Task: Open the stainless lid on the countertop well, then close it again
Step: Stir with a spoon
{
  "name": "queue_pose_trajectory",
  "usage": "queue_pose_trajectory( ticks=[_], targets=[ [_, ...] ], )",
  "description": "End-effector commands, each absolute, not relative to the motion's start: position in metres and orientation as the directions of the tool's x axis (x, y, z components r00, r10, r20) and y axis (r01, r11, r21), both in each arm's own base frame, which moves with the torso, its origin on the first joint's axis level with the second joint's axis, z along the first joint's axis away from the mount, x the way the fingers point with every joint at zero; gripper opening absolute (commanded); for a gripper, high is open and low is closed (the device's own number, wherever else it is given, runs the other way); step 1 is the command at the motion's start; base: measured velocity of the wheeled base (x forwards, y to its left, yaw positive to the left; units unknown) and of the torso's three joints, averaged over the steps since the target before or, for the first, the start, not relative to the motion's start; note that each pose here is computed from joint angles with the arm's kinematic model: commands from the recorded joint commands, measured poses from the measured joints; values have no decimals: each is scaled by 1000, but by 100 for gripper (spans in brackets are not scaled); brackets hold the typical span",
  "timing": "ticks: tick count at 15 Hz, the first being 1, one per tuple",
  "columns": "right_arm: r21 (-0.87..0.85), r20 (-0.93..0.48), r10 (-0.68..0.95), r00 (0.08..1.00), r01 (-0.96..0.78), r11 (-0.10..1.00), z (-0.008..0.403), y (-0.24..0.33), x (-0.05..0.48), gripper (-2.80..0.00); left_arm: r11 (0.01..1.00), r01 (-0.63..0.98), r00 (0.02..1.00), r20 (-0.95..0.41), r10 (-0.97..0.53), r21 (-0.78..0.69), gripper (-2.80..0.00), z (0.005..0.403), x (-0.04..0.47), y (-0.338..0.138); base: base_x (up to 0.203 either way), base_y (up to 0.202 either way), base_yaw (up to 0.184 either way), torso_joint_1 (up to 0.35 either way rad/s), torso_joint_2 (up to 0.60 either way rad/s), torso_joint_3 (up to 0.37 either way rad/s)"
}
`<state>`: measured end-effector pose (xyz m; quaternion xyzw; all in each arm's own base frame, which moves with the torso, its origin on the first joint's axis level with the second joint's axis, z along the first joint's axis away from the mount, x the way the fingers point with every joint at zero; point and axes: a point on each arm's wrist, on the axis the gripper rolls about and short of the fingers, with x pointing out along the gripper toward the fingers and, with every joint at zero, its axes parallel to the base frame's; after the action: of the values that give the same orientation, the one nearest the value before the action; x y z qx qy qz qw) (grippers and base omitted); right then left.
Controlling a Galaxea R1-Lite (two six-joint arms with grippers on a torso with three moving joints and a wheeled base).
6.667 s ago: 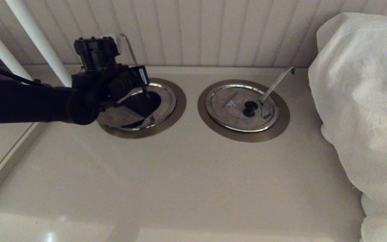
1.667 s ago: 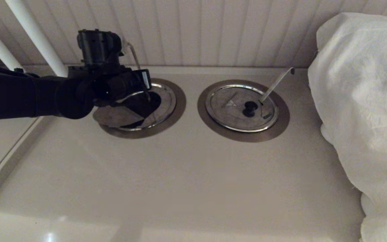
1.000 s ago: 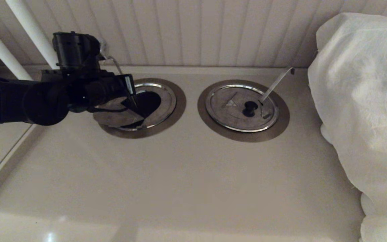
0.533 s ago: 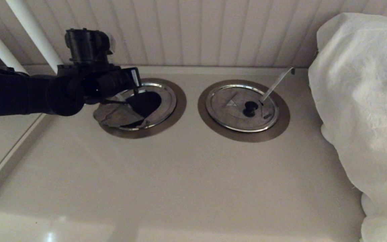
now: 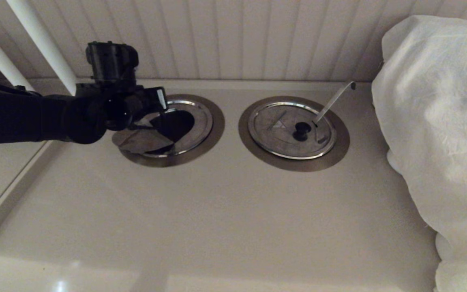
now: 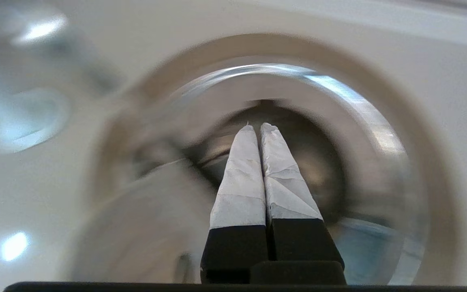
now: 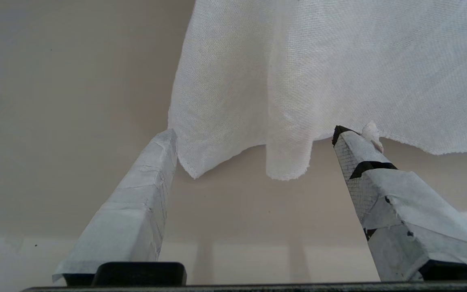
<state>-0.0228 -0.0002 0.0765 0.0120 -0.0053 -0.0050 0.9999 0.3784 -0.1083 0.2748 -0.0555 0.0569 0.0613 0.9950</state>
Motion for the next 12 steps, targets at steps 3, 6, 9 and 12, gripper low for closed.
queue_pose_trajectory(
  ticks=[3, 6, 9, 12],
  targets=[
    [25, 11, -9, 1000, 9, 1000, 76, 0, -23, 0, 967, -196, 977, -123, 177, -161, -280, 284, 348, -90, 0, 0, 0, 0, 0, 0],
    [25, 11, -9, 1000, 9, 1000, 76, 0, -23, 0, 945, -293, 951, -148, 272, -144, -280, 273, 354, -76, 0, 0, 0, 0, 0, 0],
    [25, 11, -9, 1000, 9, 1000, 76, 0, -23, 0, 934, -326, 940, -156, 304, -143, -280, 268, 363, -65, 0, 0, 0, 1, 2, 9],
    [25, 11, -11, 1000, 10, 1000, 76, 0, -23, 0, 926, -354, 928, -171, 330, -133, -280, 260, 377, -57, 0, 0, 0, 0, 0, 0]
  ],
)
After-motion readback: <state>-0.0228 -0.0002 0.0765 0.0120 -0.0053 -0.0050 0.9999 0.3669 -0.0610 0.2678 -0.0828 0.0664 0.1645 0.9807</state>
